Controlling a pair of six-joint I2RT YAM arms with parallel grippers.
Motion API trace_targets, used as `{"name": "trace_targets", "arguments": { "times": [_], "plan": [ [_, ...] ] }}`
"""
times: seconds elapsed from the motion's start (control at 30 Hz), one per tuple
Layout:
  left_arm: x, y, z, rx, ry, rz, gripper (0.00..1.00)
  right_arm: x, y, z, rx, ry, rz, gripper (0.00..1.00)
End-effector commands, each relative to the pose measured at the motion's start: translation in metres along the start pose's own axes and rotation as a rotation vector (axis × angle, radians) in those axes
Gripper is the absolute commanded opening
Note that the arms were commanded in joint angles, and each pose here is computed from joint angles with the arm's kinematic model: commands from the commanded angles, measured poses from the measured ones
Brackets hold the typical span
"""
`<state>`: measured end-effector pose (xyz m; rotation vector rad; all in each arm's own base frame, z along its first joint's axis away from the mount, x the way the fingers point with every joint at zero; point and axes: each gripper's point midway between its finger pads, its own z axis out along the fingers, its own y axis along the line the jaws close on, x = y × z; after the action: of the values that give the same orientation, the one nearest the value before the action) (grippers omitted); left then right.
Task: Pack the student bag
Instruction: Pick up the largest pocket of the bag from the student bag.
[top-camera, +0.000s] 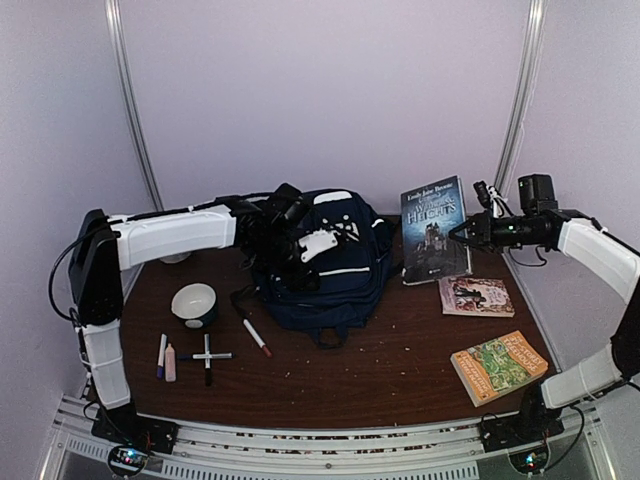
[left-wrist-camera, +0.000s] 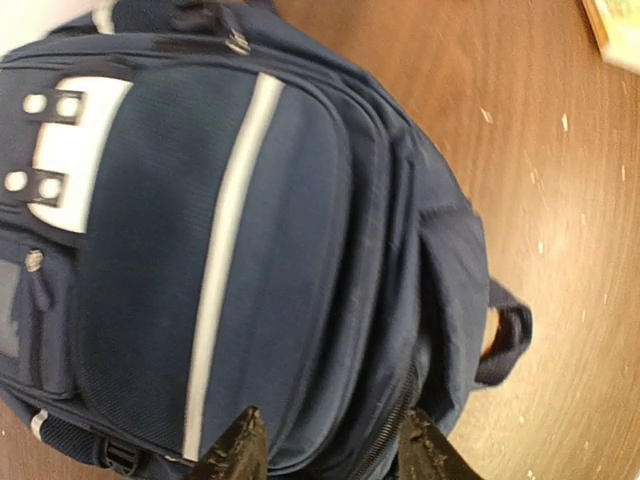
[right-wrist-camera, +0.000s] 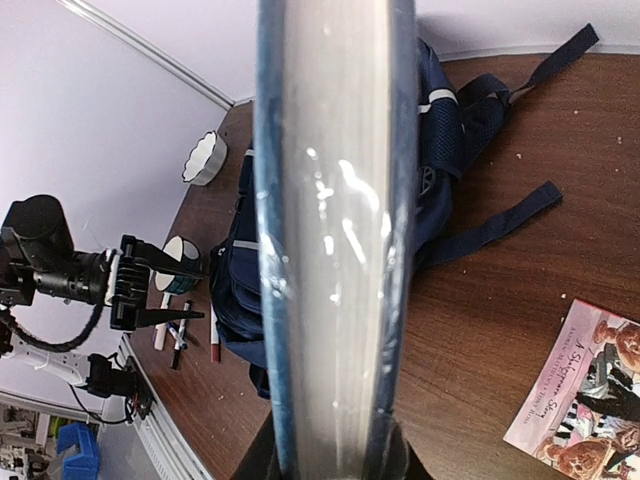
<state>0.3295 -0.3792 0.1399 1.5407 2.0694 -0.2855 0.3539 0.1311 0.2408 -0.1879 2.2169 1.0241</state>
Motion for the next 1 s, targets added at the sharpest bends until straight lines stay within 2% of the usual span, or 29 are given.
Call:
{"name": "trace_targets", "arguments": {
  "times": [0.0, 0.13, 0.2, 0.37, 0.47, 0.53, 0.6, 0.77, 0.87, 0.97],
  "plan": [
    [-0.004, -0.011, 0.008, 0.065, 0.017, 0.060, 0.44, -0.009, 0.030, -0.013, -0.093, -0.053, -0.155, 0.00],
    [-0.019, -0.046, 0.017, 0.241, -0.035, 0.083, 0.45, 0.002, 0.026, -0.012, -0.088, -0.050, -0.153, 0.00],
    [-0.021, -0.044, 0.031, 0.216, -0.009, 0.079, 0.44, 0.005, 0.026, -0.012, -0.092, -0.053, -0.151, 0.00],
    [-0.019, -0.031, 0.057, 0.164, 0.060, 0.047, 0.32, 0.012, 0.027, -0.016, -0.081, -0.039, -0.185, 0.00],
    [-0.017, -0.027, 0.063, 0.148, 0.073, 0.047, 0.32, 0.016, 0.026, -0.018, -0.079, -0.045, -0.193, 0.00],
    [-0.017, -0.030, 0.066, 0.163, 0.072, 0.046, 0.37, 0.018, 0.026, -0.018, -0.081, -0.042, -0.192, 0.00],
    [-0.014, -0.033, 0.071, 0.184, 0.093, 0.043, 0.38, 0.020, 0.024, -0.017, -0.083, -0.035, -0.187, 0.00],
    [-0.012, -0.022, 0.082, 0.130, 0.123, 0.009, 0.27, 0.021, 0.023, -0.017, -0.086, -0.044, -0.175, 0.00],
    [-0.024, -0.014, 0.077, 0.098, 0.097, -0.016, 0.14, 0.022, 0.022, -0.017, -0.079, -0.046, -0.168, 0.00],
    [-0.041, -0.005, 0.068, 0.059, 0.044, -0.026, 0.06, 0.022, 0.022, -0.018, -0.078, -0.043, -0.162, 0.00]
  ]
}}
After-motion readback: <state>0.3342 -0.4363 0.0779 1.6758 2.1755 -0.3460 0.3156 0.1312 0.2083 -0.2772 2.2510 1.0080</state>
